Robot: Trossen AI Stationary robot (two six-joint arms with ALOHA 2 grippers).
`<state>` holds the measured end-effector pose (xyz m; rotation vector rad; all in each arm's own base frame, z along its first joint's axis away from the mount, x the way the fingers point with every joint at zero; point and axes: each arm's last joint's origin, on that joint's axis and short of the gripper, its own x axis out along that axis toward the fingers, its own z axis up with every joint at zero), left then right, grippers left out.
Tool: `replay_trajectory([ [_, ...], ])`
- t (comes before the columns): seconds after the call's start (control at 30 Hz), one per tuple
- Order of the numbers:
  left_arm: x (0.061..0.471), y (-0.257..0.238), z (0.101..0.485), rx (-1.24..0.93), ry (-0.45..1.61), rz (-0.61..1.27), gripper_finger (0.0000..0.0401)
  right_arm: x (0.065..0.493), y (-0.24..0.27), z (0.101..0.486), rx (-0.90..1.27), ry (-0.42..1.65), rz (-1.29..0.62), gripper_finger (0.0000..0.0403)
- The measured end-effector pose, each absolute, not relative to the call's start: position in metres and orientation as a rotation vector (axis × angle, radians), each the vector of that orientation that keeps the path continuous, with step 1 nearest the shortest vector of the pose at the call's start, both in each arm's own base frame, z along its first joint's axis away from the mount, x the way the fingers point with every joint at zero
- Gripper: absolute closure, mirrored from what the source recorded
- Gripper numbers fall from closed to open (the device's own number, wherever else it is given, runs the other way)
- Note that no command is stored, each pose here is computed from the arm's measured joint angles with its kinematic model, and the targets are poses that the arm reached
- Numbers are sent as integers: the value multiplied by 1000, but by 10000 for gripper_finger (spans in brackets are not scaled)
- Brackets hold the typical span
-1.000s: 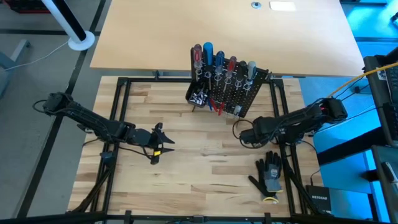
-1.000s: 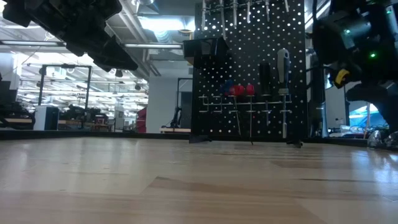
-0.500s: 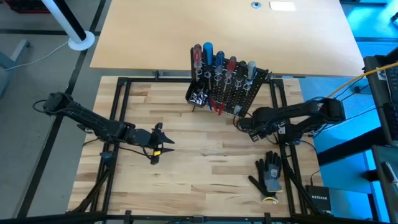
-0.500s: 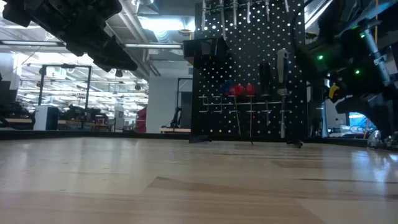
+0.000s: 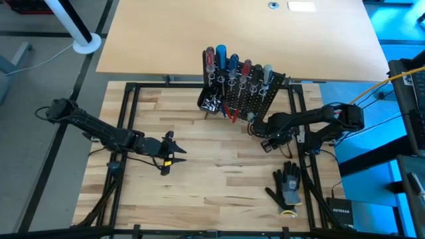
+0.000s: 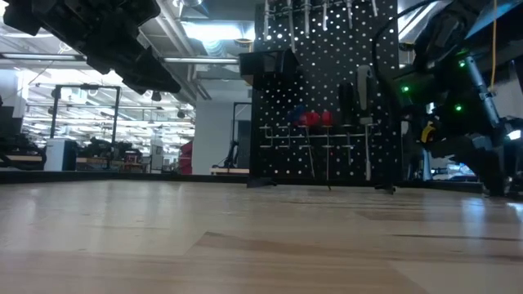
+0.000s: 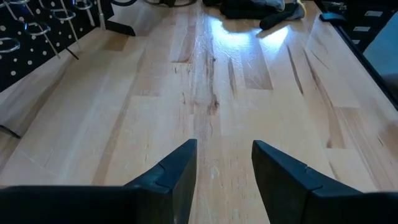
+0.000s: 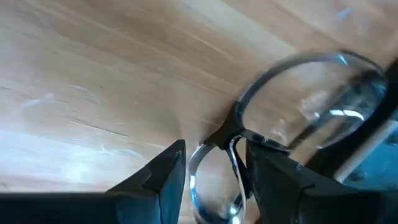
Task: Hang tools onto peg board
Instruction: Hang the eye glasses on the black pegboard
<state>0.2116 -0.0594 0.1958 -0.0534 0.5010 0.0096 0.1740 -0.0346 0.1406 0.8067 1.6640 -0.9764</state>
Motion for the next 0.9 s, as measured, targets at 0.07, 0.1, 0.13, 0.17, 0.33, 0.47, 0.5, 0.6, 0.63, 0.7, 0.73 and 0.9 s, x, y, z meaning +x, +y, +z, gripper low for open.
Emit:
replay_trajectory([
  [0.07,212,-59,196,-54,500,10,256,176,-34,139,826,1649,-952,238],
  [0.1,212,-59,196,-54,500,10,256,176,-34,139,828,1645,-949,238],
  [0.13,212,-59,196,-54,500,10,256,177,-34,139,826,1639,-942,238],
  [0.17,212,-59,196,-55,500,10,256,178,-32,139,821,1631,-931,238],
  [0.33,212,-59,196,-56,499,10,256,185,-20,138,800,1610,-849,238],
  [0.47,212,-59,196,-58,499,10,256,186,-8,138,788,1619,-843,251],
  [0.5,212,-59,196,-58,500,11,256,186,-5,138,782,1621,-838,257],
  [0.6,212,-59,196,-58,500,11,256,187,7,137,764,1620,-803,281],
  [0.63,212,-59,196,-58,500,11,256,188,11,137,755,1615,-792,290],
  [0.7,212,-59,196,-58,499,11,256,190,19,139,734,1605,-763,310],
  [0.73,212,-59,196,-58,500,11,256,192,24,140,726,1596,-750,320],
  [0.9,212,-59,196,-58,499,11,256,199,46,150,654,1533,-704,365],
])
